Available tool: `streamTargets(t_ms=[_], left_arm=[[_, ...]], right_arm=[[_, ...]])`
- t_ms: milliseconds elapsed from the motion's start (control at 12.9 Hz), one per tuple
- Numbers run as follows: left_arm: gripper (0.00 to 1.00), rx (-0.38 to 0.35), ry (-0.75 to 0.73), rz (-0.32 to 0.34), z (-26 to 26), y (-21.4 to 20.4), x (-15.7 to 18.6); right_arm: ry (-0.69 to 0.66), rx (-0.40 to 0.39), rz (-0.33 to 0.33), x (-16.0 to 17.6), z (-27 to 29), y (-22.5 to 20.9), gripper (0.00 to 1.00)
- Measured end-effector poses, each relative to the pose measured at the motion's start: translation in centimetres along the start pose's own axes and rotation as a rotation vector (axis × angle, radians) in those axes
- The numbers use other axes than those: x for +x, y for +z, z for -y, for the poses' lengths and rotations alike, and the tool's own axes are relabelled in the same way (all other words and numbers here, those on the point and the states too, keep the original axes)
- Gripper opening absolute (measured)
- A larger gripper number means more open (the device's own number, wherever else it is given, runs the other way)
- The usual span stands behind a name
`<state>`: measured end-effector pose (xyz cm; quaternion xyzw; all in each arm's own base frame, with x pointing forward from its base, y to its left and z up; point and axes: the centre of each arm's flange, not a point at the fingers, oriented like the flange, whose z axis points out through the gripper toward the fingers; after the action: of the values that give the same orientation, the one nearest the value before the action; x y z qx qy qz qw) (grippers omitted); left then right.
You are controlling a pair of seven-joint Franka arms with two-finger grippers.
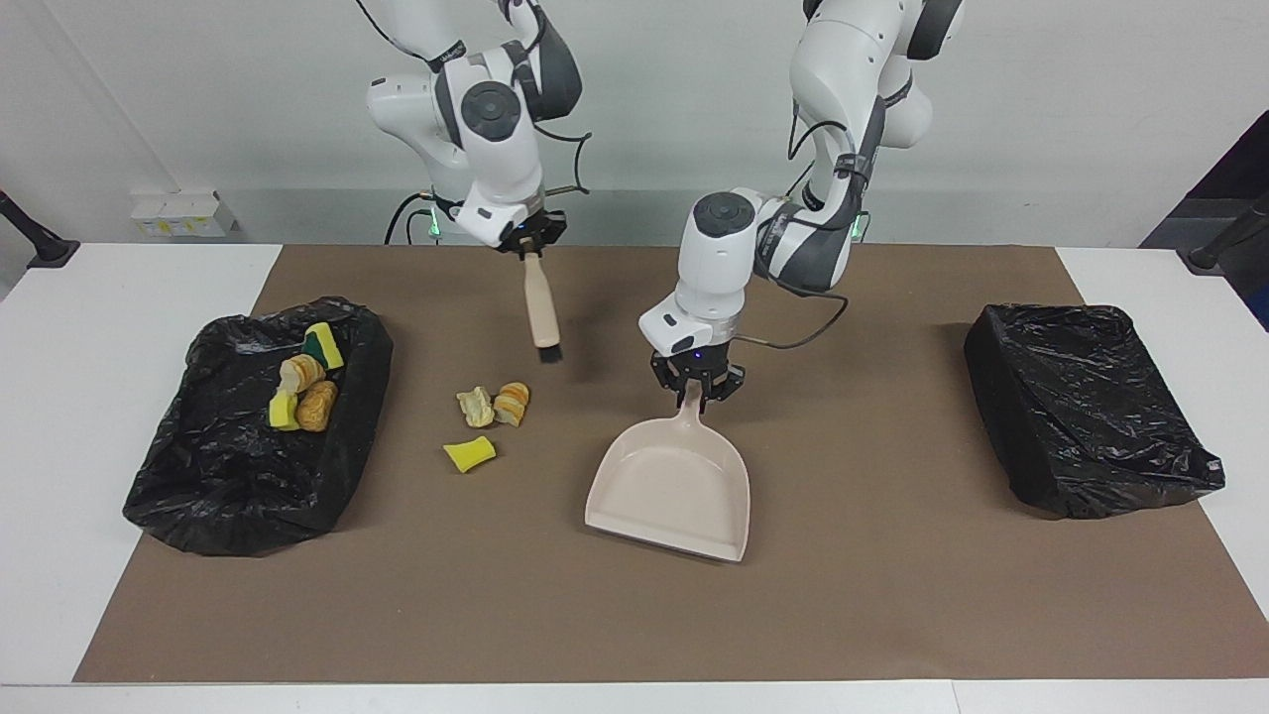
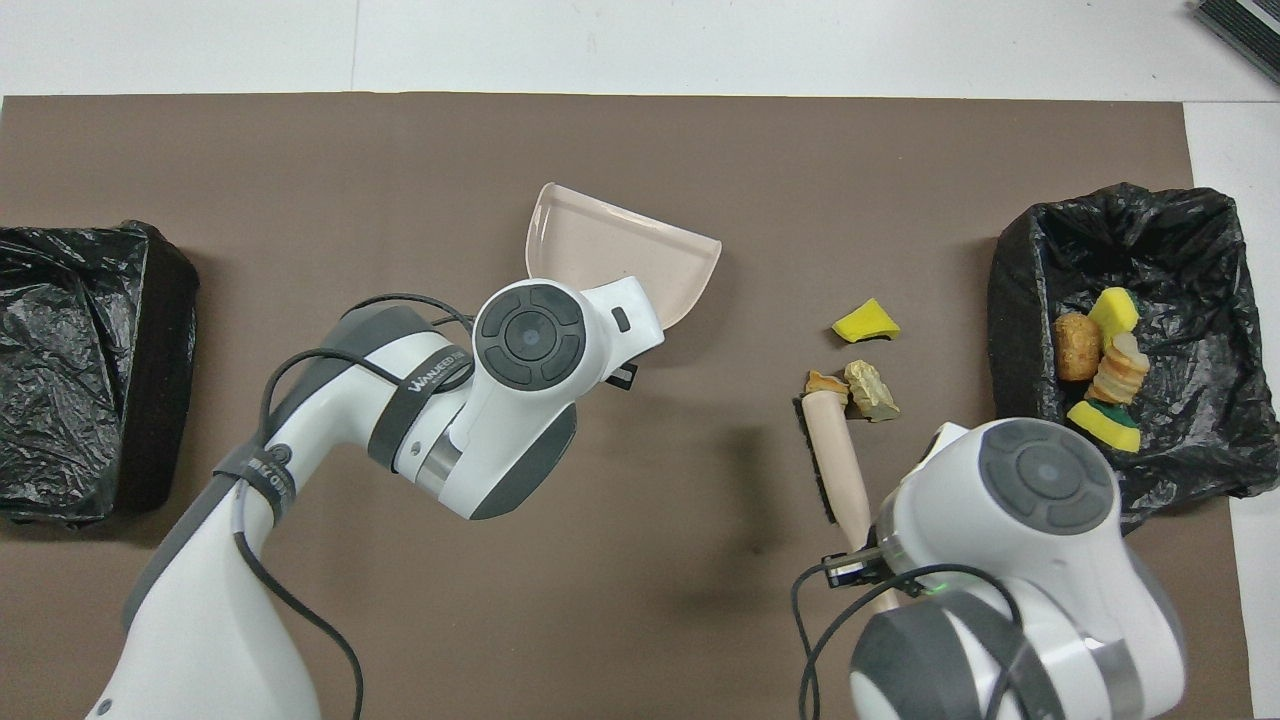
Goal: Sweep and dump trash in bin
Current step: 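Place the dustpan beside the remaining debris while the right gripper brings the brush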
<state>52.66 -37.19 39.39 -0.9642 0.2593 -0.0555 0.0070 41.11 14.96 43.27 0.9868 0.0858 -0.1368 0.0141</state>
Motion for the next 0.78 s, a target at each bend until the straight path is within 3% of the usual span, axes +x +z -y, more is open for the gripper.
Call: streamTargets(t_ms=[310,775], left_arm=[[0.33,0.008,0.360,0.044,3.2,-1.3,-0.7],[0.33,-0.019,0.724,0.095,2.6,1.0,-2.2]], right_arm=[[0.033,-0.107,-0.030,3.0,-7.7,1.1,0.26],[0.023,-0.101,-0.010,6.2,-9.1,5.4,0.26]])
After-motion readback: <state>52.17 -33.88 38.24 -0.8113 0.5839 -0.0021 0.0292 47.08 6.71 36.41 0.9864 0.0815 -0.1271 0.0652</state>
